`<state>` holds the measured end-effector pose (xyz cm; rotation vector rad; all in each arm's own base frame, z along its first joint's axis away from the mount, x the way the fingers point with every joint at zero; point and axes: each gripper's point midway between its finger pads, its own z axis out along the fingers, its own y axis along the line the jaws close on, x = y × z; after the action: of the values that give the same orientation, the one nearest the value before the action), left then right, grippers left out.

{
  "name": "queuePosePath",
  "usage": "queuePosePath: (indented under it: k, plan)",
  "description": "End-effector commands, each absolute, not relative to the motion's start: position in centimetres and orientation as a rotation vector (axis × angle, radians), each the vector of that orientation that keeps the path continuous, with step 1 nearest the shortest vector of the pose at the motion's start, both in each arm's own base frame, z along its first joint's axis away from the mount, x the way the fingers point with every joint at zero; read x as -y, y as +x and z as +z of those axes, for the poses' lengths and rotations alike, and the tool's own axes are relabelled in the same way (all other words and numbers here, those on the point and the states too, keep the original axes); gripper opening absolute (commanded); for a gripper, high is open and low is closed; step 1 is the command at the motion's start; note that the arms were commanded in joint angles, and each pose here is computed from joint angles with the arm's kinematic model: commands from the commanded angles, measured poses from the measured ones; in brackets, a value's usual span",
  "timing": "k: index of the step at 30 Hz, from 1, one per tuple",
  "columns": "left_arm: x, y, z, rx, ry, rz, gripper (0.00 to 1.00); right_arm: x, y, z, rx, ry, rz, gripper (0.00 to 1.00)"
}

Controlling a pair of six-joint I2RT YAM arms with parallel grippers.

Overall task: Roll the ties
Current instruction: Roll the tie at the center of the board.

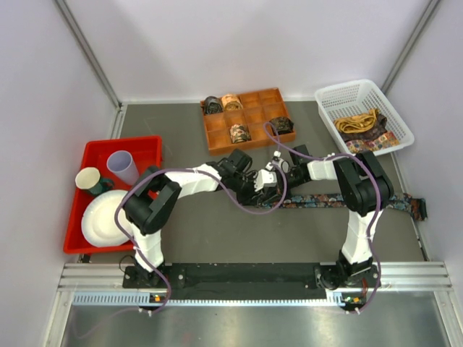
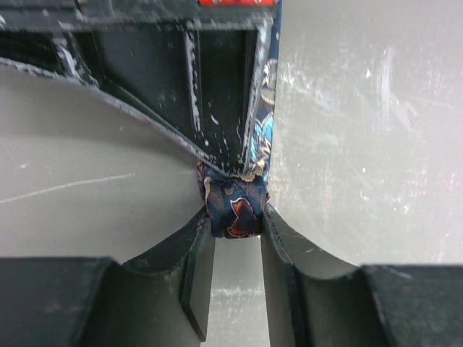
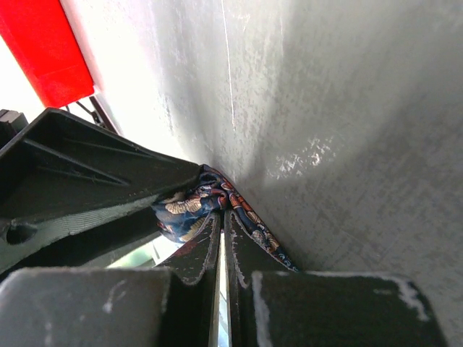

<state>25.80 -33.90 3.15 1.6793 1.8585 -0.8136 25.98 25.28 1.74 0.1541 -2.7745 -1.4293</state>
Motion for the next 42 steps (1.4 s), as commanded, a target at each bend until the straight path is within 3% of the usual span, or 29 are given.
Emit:
queuePosePath:
  k: [1,9,22,34,42]
  plan:
    - [37.4,26.3,4.7,-1.764,1.655,-0.883,0.35,-24.0,26.7,-1.1,2.93,0.198,-1.245,0.0]
    - [37.6,25.4,3.6,-1.83,1.62,-0.949,0.36,-23.9,26.7,-1.3,2.94,0.187,-1.232,0.0]
    - [34.8,23.8,2.1,-1.926,1.605,-0.948,0.49,-23.5,26.7,-1.8,2.955,0.151,-1.206,0.0]
    - [35.7,25.0,3.3,-1.866,1.571,-0.932,0.35,-23.8,26.7,-1.6,2.94,0.164,-1.234,0.0]
    - [33.8,23.6,0.1,-1.868,1.834,-0.661,0.3,-24.3,26.7,0.5,2.889,0.224,-1.316,0.0]
